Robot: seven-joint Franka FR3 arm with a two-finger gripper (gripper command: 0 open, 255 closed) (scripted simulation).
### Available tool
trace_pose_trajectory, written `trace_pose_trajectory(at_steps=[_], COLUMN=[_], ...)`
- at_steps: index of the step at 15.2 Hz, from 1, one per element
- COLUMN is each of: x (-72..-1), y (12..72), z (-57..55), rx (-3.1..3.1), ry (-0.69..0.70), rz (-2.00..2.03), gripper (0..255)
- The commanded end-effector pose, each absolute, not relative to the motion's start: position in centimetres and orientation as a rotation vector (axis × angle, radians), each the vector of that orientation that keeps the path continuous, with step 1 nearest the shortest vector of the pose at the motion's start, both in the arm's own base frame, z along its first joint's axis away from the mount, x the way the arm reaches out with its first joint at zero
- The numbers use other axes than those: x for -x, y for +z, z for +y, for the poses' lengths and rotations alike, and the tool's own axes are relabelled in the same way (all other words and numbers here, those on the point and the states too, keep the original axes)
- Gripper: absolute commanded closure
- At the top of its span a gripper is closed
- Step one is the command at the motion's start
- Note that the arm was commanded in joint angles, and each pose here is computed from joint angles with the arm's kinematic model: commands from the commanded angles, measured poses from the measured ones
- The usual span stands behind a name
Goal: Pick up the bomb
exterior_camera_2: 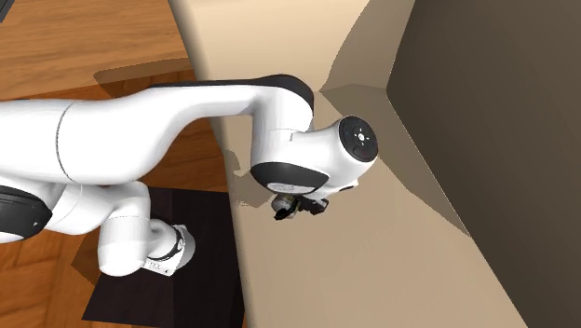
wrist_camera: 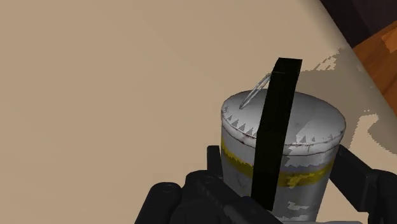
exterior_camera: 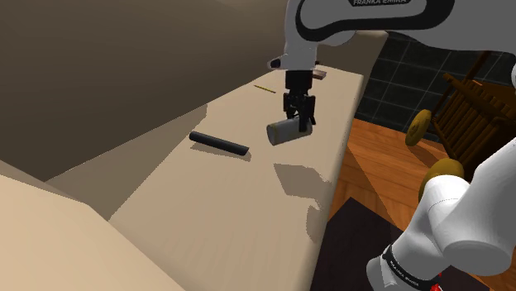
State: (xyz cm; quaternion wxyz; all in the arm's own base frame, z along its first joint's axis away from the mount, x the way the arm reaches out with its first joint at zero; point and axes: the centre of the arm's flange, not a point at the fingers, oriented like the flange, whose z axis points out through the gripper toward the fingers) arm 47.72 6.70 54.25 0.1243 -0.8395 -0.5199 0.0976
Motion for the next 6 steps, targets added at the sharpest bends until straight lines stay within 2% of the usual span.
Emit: trace_pose_trajectory(at_steps=[1,6], x=[-47.7,-47.7], y=[55.3,57.0], z=[6.7,6.7], rx=[2.447,2.447], ry=[0.285,0.285], rz=[-1.515,-1.515], gripper=[255,255])
